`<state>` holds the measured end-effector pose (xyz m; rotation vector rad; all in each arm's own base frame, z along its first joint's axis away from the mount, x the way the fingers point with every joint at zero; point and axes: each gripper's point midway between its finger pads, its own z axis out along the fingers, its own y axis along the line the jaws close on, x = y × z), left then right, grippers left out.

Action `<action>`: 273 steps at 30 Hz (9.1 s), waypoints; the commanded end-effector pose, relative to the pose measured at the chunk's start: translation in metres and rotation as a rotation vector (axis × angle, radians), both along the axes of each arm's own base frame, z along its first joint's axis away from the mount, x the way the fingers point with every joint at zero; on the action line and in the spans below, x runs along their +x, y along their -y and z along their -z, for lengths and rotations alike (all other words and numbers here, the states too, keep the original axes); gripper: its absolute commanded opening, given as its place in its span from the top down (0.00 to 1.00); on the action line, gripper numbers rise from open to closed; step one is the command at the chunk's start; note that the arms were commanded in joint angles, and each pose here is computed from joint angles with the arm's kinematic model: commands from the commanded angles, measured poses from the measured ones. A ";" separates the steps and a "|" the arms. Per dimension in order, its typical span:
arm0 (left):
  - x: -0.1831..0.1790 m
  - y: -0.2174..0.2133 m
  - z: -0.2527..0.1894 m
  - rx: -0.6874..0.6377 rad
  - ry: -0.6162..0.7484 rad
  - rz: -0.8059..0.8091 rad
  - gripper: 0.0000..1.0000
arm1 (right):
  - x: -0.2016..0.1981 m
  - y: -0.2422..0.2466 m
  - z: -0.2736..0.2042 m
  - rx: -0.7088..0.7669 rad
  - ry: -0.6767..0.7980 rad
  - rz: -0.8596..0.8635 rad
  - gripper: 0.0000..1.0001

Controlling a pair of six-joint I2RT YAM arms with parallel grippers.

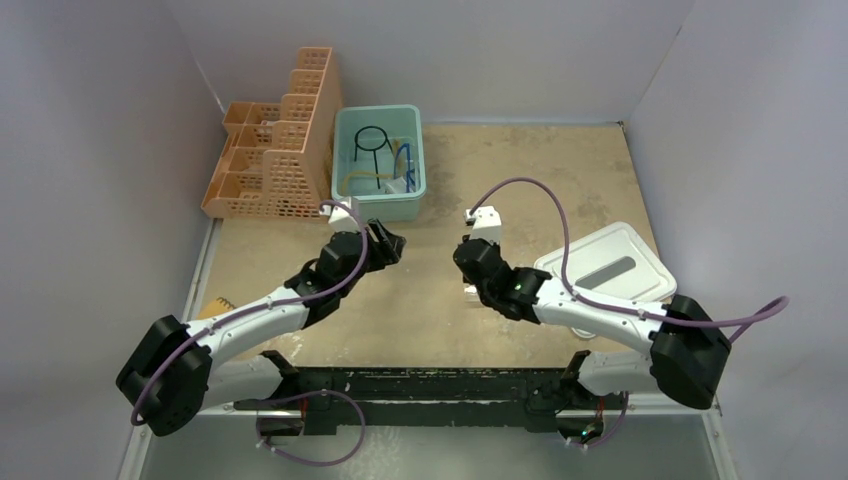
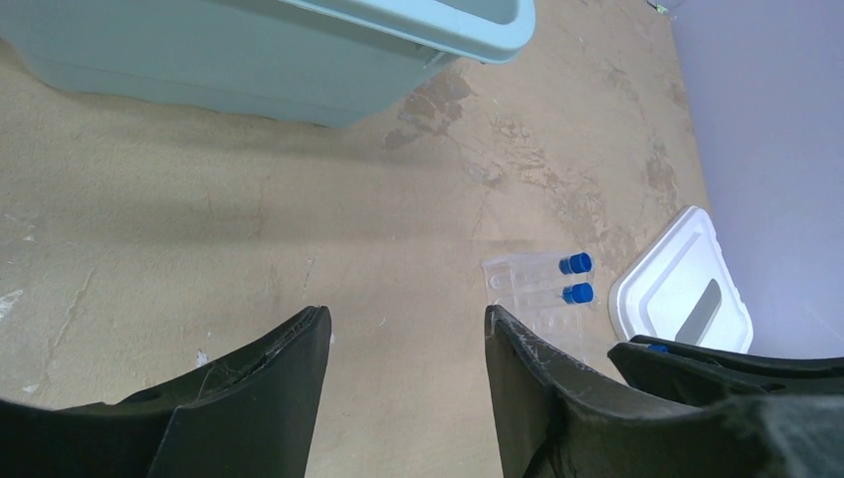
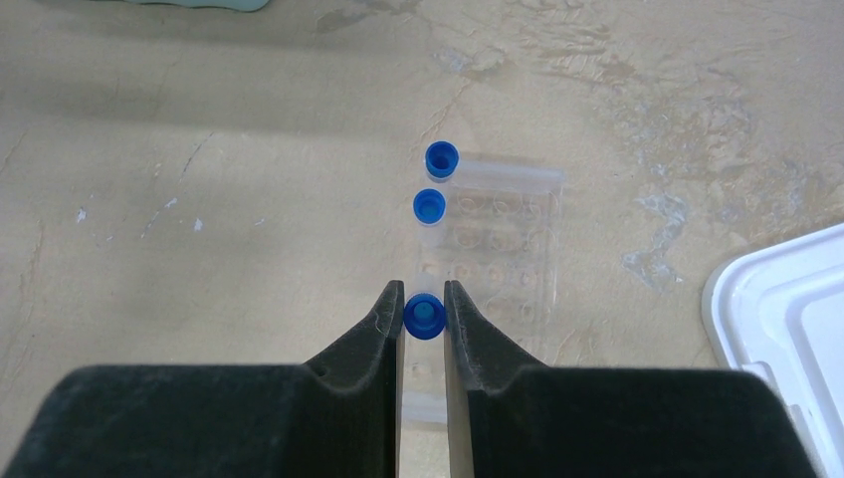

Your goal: Organize the chemistry lab equipment

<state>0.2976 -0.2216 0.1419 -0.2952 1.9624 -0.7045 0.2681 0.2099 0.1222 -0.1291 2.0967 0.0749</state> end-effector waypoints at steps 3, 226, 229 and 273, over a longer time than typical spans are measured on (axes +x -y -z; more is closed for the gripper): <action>0.008 0.001 -0.020 -0.050 0.037 -0.019 0.43 | 0.007 -0.012 0.000 0.040 0.029 -0.002 0.92; 0.100 0.223 -0.012 0.075 -0.247 0.406 0.32 | 0.199 0.165 0.090 0.137 -0.604 0.537 1.00; 0.099 0.228 -0.010 0.046 -0.266 0.429 0.31 | 0.201 0.158 0.060 0.189 -0.557 0.504 1.00; 0.084 0.231 -0.149 -0.289 -0.082 0.631 1.00 | 0.187 0.129 -0.168 0.618 -0.124 0.082 0.37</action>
